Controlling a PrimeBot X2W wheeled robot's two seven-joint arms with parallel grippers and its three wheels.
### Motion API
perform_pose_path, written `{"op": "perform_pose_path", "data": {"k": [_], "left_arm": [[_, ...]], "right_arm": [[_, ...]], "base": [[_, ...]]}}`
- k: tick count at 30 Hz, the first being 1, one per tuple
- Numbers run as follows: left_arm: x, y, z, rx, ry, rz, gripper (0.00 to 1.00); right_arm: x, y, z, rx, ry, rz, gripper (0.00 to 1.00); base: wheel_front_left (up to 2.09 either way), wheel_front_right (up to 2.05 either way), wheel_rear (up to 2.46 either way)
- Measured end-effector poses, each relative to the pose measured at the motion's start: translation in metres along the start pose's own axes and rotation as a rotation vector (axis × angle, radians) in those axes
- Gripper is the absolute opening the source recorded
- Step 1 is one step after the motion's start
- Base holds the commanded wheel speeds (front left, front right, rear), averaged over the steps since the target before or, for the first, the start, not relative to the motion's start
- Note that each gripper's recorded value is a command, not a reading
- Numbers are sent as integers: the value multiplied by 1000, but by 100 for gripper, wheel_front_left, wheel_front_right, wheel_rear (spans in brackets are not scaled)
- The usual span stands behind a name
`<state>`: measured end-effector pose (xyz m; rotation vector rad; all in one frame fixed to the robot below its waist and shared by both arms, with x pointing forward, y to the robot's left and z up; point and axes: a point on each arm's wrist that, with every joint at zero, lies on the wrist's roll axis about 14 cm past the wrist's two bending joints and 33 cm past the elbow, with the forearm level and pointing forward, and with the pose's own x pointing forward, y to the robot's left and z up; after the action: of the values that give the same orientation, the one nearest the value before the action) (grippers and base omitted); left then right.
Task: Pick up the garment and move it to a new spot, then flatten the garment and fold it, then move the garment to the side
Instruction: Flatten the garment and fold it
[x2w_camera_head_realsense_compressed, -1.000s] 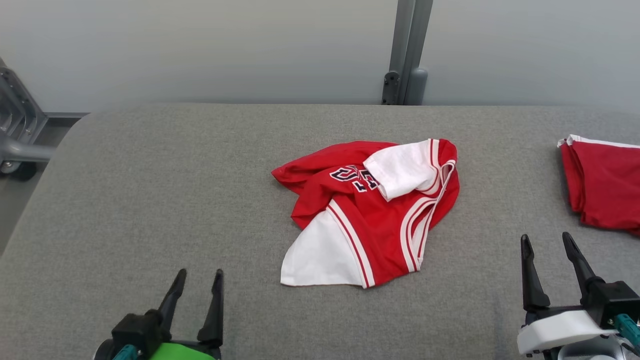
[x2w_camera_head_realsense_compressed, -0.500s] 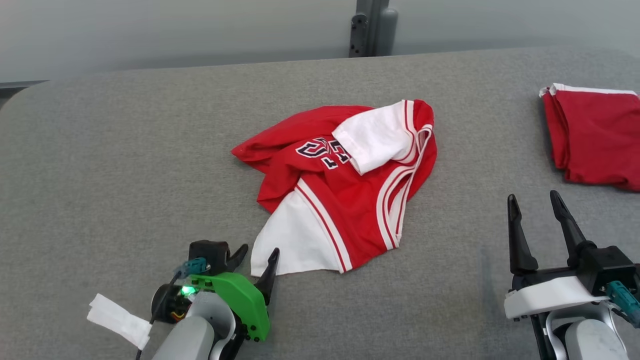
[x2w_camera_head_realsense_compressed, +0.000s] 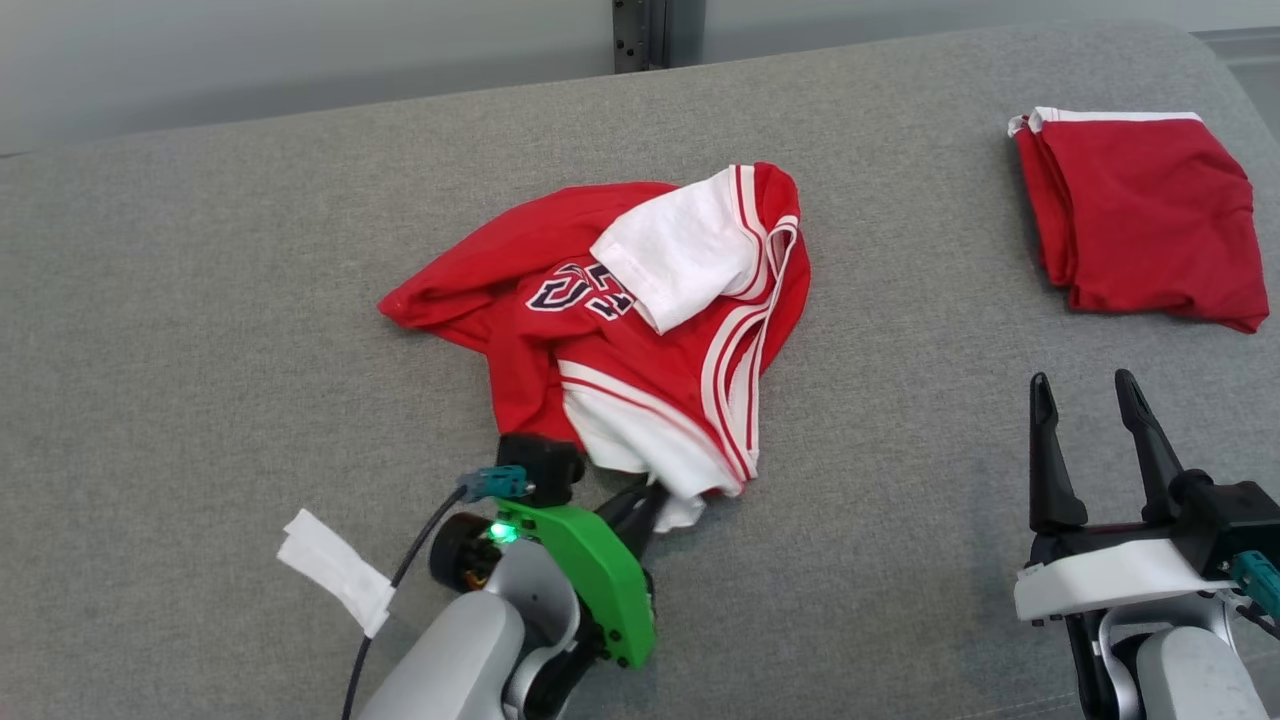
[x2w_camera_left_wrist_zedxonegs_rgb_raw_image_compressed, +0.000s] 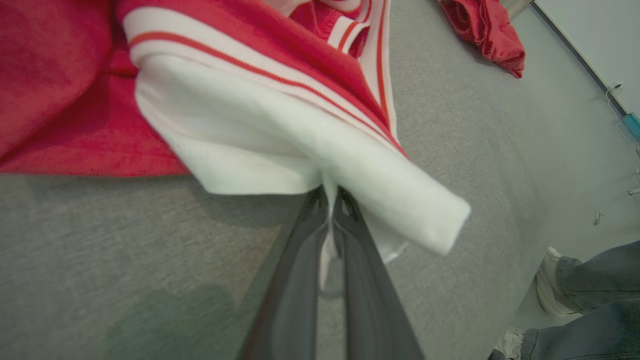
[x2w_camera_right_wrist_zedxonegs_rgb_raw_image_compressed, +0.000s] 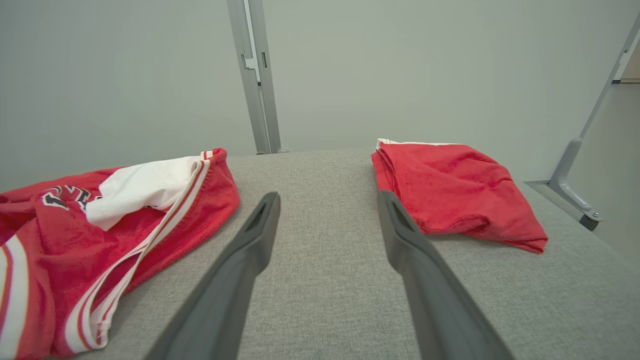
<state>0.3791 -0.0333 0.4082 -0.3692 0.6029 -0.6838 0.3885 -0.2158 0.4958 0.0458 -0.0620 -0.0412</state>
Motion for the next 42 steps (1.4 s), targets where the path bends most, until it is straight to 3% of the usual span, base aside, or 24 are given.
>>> {"op": "perform_pose_path", "data": {"k": [6, 13, 19, 20, 21, 23, 24, 28, 35, 42], "left_arm": [[7, -83, 26, 62, -37, -259, 0], [16, -140, 56, 174, -124, -421, 0], [24, -171, 78, 160, -219, -505, 0], [25, -171, 81, 132, -240, -504, 0], [29, -169, 76, 109, -227, -493, 14], [36, -165, 40, 130, -107, -490, 94], [35, -166, 23, 133, -48, -507, 100], [32, -157, -16, 69, 68, -516, 100], [15, -113, 4, -43, -62, -413, 100], [-25, -19, 3, -138, -97, -63, 100]], "right_arm": [[6, 5, 8, 14, -26, 12, 100], [5, -5, 12, 10, -36, -14, 100], [3, -15, 6, 5, -14, -45, 100], [3, -15, 4, 5, -11, -47, 100], [3, -16, 3, 5, -8, -48, 100], [4, -17, 2, 8, -4, -52, 100], [4, -19, 1, 11, -2, -58, 100], [5, -25, -4, 14, 11, -76, 100], [7, -21, -8, 24, 18, -66, 100], [5, -10, -4, 32, 7, -36, 100]], "base": [[0, 0, 0], [0, 0, 0], [0, 0, 0], [0, 0, 0], [0, 0, 0], [0, 0, 0], [0, 0, 0], [0, 0, 0], [0, 0, 0], [0, 0, 0]]}}
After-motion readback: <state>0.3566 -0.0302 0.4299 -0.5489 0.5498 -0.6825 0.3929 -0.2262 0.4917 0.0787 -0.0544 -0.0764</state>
